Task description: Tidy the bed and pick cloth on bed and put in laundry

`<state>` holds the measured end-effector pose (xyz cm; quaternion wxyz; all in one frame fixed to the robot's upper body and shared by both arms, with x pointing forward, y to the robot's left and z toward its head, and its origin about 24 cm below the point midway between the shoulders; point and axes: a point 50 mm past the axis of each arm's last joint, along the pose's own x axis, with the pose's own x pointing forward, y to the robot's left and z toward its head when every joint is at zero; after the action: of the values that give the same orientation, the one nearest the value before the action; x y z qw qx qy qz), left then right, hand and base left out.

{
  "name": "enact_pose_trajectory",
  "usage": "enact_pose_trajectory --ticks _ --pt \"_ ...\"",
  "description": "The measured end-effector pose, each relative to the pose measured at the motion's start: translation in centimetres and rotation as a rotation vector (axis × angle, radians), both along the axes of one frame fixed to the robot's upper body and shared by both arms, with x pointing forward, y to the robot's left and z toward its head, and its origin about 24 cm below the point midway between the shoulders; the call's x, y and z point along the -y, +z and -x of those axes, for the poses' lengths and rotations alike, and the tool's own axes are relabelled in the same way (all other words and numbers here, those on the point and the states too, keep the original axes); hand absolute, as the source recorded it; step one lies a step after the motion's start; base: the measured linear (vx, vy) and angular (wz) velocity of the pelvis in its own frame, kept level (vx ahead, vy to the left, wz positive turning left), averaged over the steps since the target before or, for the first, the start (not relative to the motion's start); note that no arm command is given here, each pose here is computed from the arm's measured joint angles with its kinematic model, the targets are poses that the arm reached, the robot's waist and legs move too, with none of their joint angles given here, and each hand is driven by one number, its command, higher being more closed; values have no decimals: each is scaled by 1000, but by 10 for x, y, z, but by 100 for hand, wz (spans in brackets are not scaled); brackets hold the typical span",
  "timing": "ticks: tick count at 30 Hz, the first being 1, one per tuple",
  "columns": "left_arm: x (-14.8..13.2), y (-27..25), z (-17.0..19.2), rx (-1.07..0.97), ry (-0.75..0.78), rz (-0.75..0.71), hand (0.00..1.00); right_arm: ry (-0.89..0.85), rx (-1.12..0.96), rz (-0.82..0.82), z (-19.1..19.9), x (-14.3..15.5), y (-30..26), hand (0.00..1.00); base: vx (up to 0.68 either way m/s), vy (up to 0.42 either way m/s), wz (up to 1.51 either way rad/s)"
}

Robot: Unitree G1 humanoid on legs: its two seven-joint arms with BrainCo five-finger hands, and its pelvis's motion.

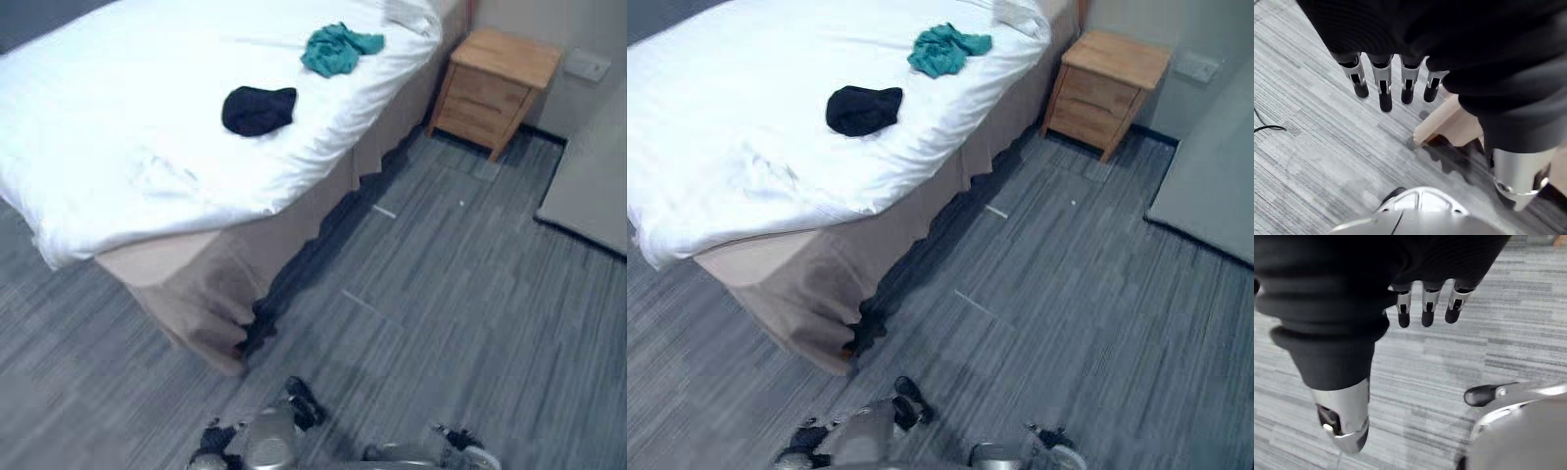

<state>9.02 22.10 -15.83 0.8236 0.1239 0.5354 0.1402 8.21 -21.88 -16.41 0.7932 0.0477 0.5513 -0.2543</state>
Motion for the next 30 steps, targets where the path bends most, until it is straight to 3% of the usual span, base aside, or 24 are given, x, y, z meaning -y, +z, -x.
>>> enact_pose_trajectory --ticks 9,11,14,20,22,25,27,30 --pt "-6 0 3 -20 -27 -19 0 39 9 -14 -3 -6 0 0 397 -150 151" --pt "-12 -2 18 -47 39 -20 0 30 -17 -51 4 -15 -4 0 290 -397 96" --pt "3 -7 34 -71 109 30 0 7 8 -9 0 1 0 0 198 -275 47" --pt "3 -5 22 -29 133 36 0 -54 -9 -18 12 2 -2 0 58 -118 66" --pt "-1 0 14 30 194 26 0 -76 1 -23 13 1 -2 0 -26 1 6" --pt "-19 32 -29 301 262 -42 0 -92 9 -6 20 -3 -2 0 -47 2 -8" --pt "-48 74 -63 556 299 -161 0 -100 -5 8 35 -2 -2 0 -15 -11 -16" --pt "-80 127 -97 782 293 -305 0 -115 -43 22 58 0 -2 0 21 -9 -11"
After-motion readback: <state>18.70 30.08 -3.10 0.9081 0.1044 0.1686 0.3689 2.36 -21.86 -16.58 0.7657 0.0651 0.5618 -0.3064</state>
